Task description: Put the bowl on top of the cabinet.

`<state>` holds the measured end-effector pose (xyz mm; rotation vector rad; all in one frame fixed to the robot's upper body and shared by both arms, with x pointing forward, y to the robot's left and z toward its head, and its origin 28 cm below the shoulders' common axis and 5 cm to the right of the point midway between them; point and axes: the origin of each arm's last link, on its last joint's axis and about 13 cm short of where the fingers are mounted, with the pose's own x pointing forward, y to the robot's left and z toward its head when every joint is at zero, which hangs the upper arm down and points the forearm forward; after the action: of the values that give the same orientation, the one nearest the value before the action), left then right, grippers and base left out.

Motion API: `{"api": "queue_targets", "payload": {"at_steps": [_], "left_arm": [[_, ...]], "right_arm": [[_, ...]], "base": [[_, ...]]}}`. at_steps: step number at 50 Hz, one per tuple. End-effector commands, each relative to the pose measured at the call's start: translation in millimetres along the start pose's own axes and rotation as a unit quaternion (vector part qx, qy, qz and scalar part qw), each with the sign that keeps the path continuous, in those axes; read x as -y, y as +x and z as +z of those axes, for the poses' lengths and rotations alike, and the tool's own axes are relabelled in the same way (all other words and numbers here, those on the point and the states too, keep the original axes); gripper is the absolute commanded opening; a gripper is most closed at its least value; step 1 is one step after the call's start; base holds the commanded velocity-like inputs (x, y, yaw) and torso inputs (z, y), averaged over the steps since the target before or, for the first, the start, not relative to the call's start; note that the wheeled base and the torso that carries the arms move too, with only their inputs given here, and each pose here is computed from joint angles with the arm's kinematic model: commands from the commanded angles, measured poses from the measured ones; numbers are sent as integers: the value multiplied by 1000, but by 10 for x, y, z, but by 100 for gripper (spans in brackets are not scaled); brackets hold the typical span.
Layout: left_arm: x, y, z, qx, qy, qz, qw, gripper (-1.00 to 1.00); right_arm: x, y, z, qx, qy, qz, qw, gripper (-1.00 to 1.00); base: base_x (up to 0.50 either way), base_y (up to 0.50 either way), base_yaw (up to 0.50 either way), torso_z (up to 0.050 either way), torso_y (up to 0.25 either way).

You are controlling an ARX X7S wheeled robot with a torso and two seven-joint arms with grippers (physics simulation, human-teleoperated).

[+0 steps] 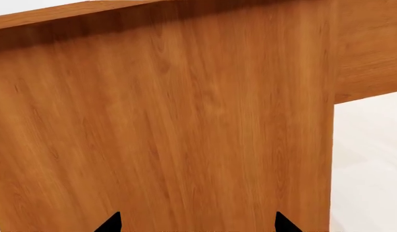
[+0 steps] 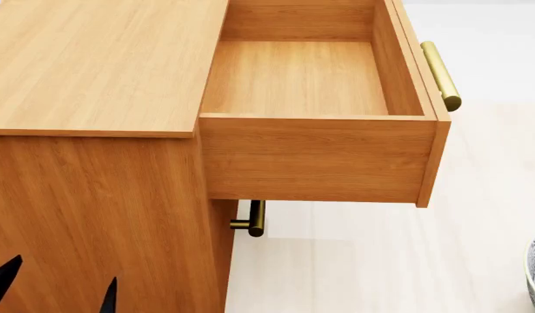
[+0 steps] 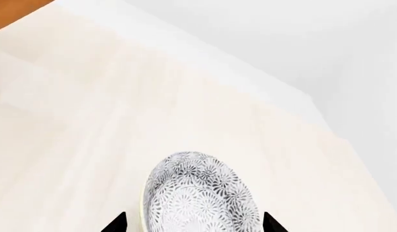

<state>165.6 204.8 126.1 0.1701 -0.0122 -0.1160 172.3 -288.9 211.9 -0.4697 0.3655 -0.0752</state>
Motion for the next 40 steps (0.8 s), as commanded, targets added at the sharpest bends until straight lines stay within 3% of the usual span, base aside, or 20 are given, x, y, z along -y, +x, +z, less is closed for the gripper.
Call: {"api": "queue_targets", "payload": {"at_steps": [1, 18, 29, 40], "left_arm": [[-10, 25, -28, -2, -17, -1, 1000, 100], [-25, 43, -60, -6, -20, -1, 1000, 100], [-49, 64, -109, -10, -27, 3, 1000, 100], [-63, 79, -133, -13, -29, 3, 1000, 100]], "right_arm": [[-73, 281, -62, -45, -16, 8, 999, 100], [-130, 566, -132, -85, -41, -2, 996, 100], [-265, 701, 86, -89, -104, 27, 990, 100], [-346, 847, 159, -91, -103, 40, 990, 100]], "base": [[0, 0, 0, 0, 0], [0, 0, 0, 0, 0], [0, 0, 0, 0, 0], [0, 0, 0, 0, 0]]}}
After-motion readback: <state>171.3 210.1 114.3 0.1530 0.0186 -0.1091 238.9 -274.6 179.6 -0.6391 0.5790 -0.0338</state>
